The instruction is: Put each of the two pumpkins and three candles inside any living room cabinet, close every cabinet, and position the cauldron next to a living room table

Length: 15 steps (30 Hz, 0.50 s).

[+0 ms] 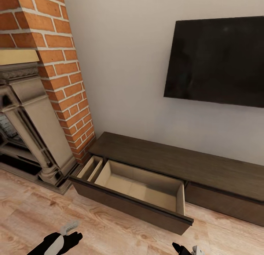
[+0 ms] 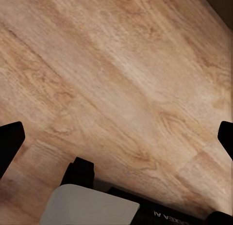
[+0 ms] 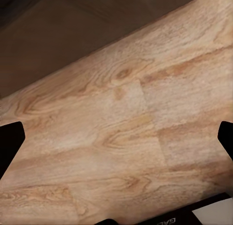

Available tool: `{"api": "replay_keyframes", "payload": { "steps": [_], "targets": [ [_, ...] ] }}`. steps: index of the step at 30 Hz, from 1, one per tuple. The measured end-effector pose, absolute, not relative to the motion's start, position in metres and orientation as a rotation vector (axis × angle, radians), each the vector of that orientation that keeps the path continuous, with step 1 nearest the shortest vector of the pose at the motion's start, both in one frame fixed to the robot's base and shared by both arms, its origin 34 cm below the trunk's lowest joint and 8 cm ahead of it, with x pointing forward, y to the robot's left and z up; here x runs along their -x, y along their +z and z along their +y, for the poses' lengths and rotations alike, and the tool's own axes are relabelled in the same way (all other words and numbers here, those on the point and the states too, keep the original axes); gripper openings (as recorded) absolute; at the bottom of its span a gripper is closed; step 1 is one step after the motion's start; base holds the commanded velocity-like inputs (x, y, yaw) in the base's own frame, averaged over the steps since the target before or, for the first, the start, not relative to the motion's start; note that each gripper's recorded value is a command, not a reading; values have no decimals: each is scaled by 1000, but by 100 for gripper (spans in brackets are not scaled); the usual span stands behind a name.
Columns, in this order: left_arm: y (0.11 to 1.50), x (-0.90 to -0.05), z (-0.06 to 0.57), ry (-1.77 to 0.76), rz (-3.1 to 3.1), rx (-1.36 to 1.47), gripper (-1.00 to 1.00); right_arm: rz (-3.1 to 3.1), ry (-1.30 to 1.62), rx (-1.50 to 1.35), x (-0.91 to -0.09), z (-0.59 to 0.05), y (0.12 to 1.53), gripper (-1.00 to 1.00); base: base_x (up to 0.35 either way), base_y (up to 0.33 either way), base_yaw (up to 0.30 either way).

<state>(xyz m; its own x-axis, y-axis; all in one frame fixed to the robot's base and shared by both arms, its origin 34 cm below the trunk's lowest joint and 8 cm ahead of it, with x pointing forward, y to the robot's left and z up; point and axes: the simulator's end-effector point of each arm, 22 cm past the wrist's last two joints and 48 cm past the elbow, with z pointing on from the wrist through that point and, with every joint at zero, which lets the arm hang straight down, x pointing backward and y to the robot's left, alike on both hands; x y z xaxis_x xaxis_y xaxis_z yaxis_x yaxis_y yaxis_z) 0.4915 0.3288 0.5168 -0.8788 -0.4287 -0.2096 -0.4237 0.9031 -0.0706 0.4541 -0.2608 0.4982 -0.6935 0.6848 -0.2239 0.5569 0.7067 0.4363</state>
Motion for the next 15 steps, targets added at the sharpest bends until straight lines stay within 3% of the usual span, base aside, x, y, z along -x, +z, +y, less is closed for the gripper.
{"api": "replay_keyframes", "payload": {
  "steps": [15],
  "targets": [
    [529,-492,325,-47,2847,651,100,2545,477,-966,-454,-261,511,100,0,0,0]
  ]
}}
